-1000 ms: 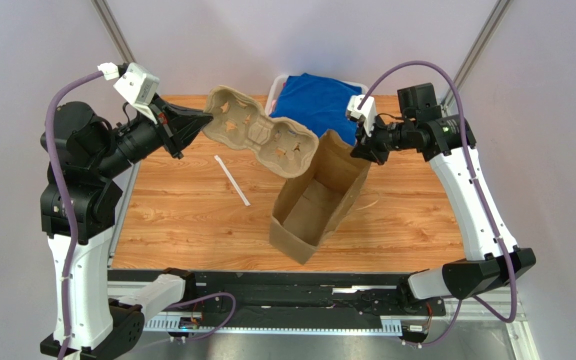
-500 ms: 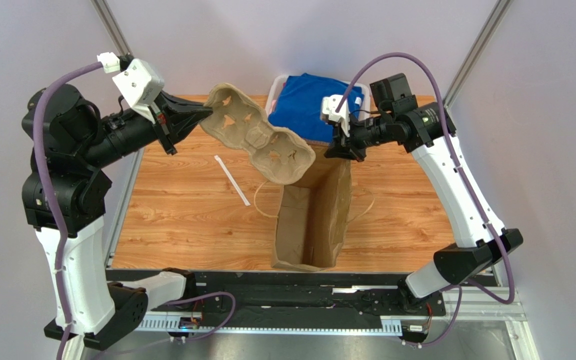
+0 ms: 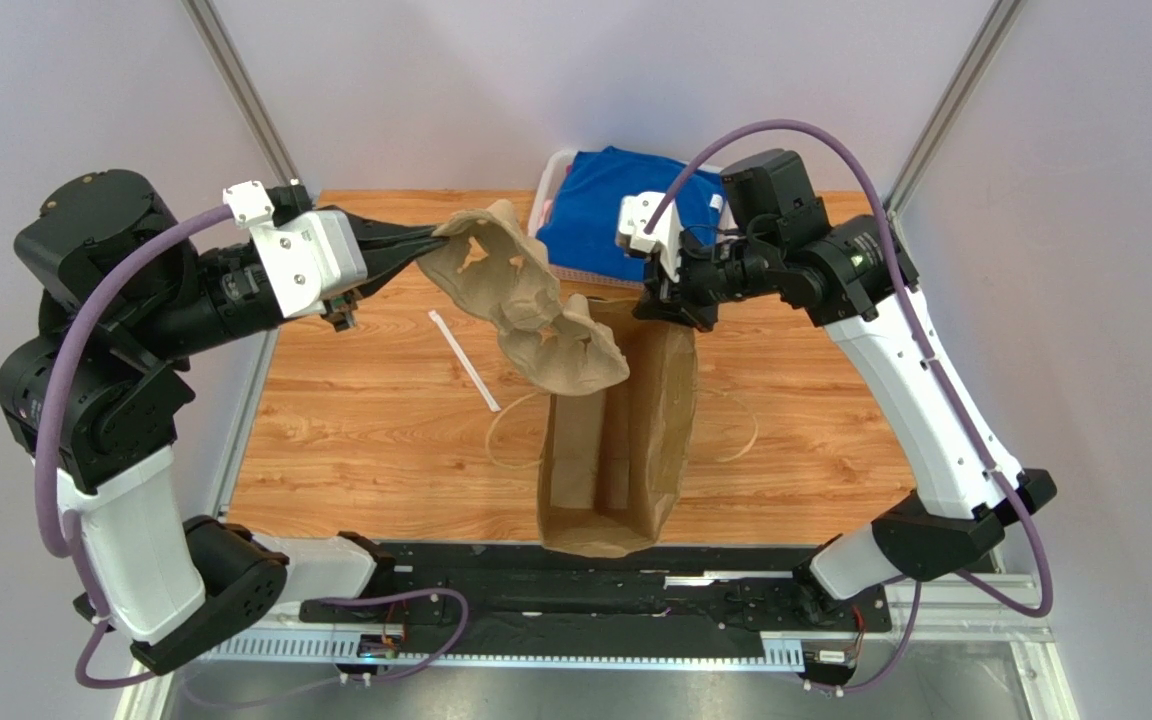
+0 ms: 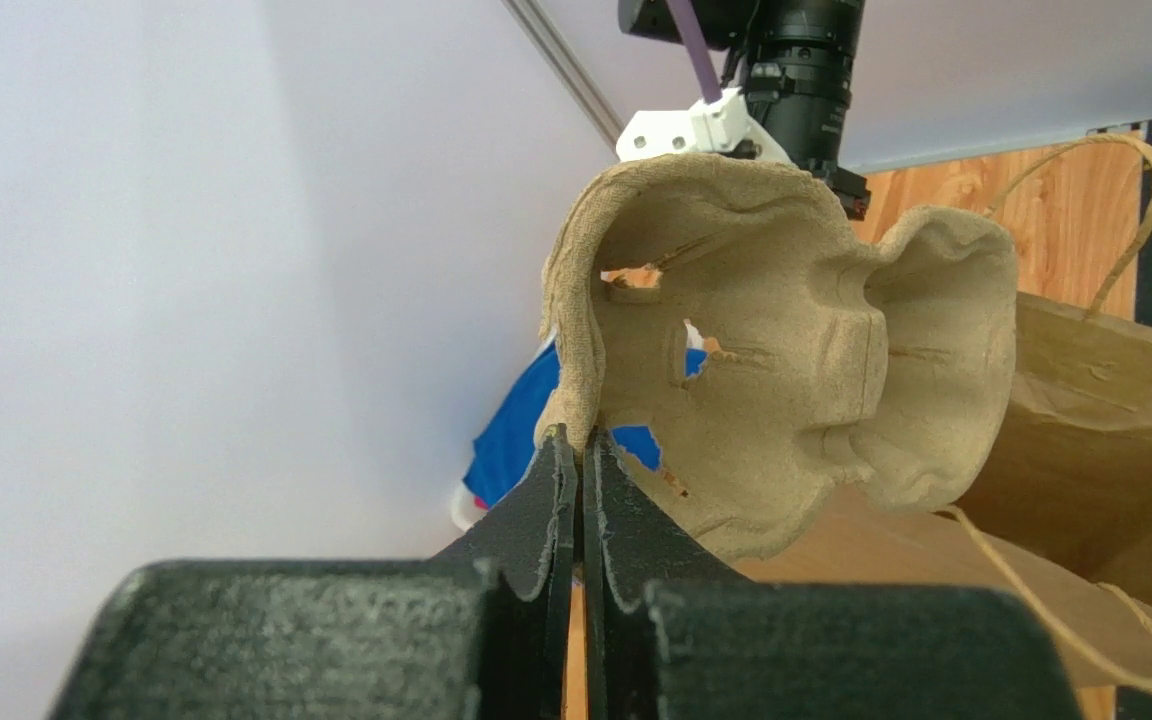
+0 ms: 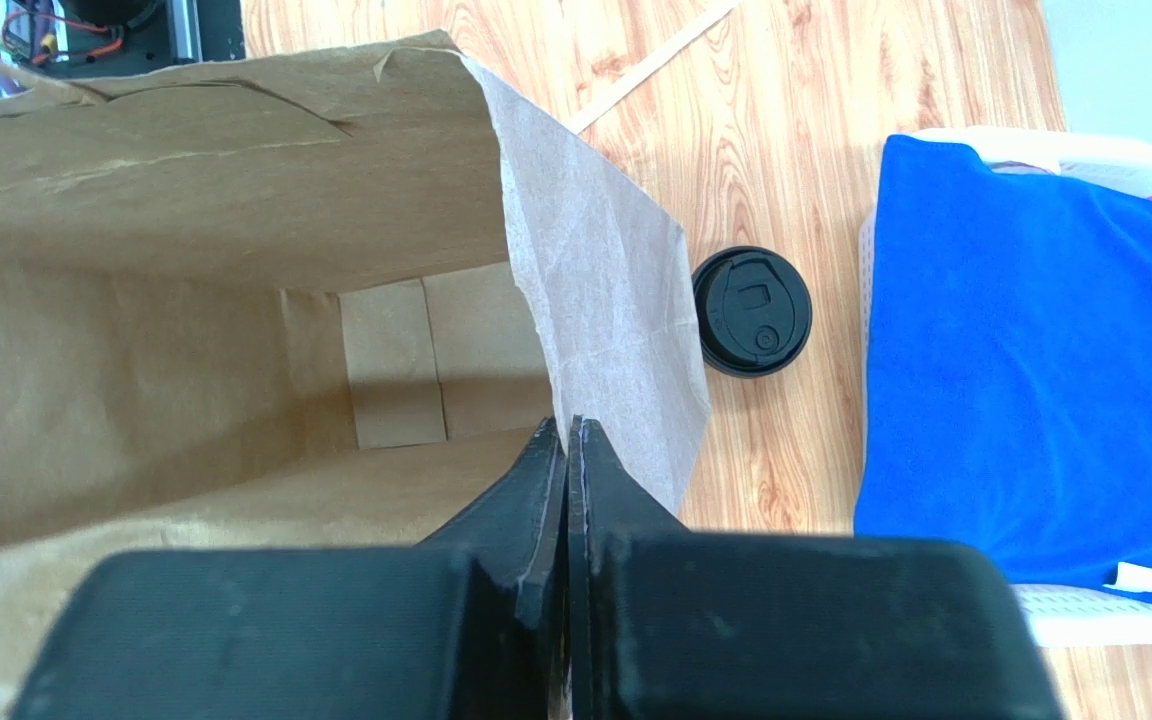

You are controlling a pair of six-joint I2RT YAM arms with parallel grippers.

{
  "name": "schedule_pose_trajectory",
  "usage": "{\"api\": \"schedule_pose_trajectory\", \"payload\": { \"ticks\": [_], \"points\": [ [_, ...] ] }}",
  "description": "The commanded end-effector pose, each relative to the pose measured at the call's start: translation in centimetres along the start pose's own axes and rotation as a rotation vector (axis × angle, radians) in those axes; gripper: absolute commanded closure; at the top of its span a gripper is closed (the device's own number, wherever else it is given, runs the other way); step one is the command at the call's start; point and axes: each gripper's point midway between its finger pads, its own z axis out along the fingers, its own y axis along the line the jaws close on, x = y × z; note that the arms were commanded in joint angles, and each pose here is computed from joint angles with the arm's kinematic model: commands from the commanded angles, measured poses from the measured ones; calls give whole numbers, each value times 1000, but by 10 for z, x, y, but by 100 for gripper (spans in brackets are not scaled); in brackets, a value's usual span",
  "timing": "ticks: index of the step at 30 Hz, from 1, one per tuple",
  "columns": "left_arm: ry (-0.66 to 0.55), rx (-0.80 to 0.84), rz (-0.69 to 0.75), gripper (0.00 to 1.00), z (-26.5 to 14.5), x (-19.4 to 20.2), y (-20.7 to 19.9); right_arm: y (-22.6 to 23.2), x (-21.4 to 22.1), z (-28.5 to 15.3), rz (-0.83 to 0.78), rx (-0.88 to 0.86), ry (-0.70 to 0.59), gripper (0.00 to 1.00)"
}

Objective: Pack the takeout coffee

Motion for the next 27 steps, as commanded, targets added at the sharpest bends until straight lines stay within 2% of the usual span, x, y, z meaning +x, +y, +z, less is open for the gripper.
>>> {"api": "schedule_pose_trajectory", "payload": {
  "ticks": [1,6,10,16,20,22,25,26,27],
  "points": [
    [16,39,71,100,5,3,-5,-8,-8,-2,30,60,20,100],
    [38,180,129,100,16,10,-43,-11,-18,-2,65,69,0,100],
    [106,176,232,100,28,22,-45,-12,-18,3,88,66,14,100],
    [153,169,210,100,49,27,-45,-9,-12,9,94,60,41,100],
    [103,32,156,100,47,7,-18,-6,-5,8,74,64,49,100],
    [32,-75,92,100,35,-13,3,-5,2,10,69,63,62,100],
    [43,-279,-38,100,13,-6,47,-3,5,8,56,69,61,100],
    [105,-397,-72,100,-3,13,74,-2,6,6,53,72,58,100],
    [120,-412,-154,100,-7,25,75,-2,7,5,52,73,59,100]
  ]
}}
